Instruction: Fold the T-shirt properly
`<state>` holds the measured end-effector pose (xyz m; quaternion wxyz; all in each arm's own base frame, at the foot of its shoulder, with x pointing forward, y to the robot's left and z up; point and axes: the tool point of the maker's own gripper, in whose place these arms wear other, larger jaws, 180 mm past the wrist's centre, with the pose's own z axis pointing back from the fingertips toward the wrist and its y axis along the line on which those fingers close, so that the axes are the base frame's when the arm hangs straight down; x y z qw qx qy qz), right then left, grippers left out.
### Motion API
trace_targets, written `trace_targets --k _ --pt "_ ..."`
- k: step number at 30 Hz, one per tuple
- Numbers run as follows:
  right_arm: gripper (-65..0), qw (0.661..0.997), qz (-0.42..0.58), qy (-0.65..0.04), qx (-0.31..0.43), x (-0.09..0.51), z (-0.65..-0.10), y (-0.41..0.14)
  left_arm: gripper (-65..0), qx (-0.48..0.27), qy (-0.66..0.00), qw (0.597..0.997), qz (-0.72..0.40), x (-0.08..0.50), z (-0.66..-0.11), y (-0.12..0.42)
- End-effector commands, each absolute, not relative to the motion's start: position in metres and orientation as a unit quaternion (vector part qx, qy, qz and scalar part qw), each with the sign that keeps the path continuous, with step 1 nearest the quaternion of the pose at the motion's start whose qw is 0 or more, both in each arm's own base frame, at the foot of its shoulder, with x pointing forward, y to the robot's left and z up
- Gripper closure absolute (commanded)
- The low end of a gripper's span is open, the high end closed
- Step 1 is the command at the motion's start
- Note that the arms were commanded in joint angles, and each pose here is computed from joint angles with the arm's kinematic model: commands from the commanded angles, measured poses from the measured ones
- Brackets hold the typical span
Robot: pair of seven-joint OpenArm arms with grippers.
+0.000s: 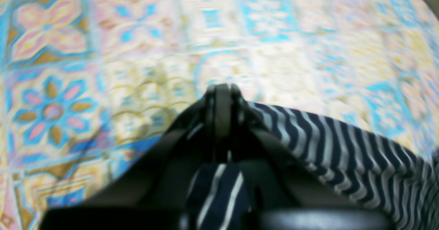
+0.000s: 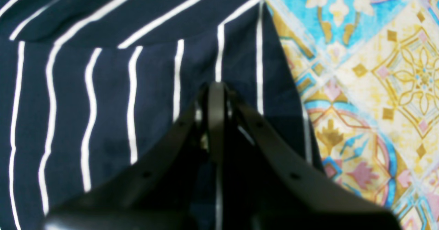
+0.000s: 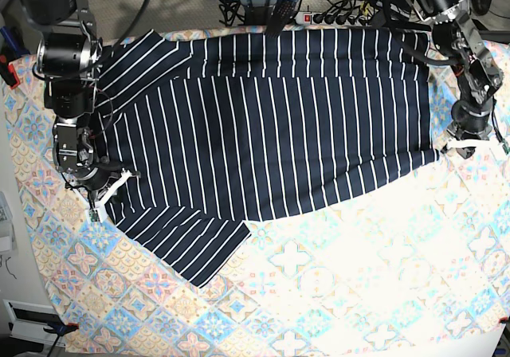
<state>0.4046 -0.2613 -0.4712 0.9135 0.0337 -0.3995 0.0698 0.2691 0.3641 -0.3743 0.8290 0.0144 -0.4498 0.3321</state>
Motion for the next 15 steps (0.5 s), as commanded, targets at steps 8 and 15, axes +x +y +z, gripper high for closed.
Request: trace_targets --k 8,15 --pt "-0.7 0.900 0.067 -0.431 0.028 0.424 -0.449 -0.270 -21.4 0.016 -0.444 0.817 0.368 0.270 -0.384 0.390" --pt "-0.7 0.900 0.067 -0.431 0.028 0.424 -0.449 -0.269 -21.9 -0.013 -0.430 0.822 0.373 0.293 -0.399 0.377"
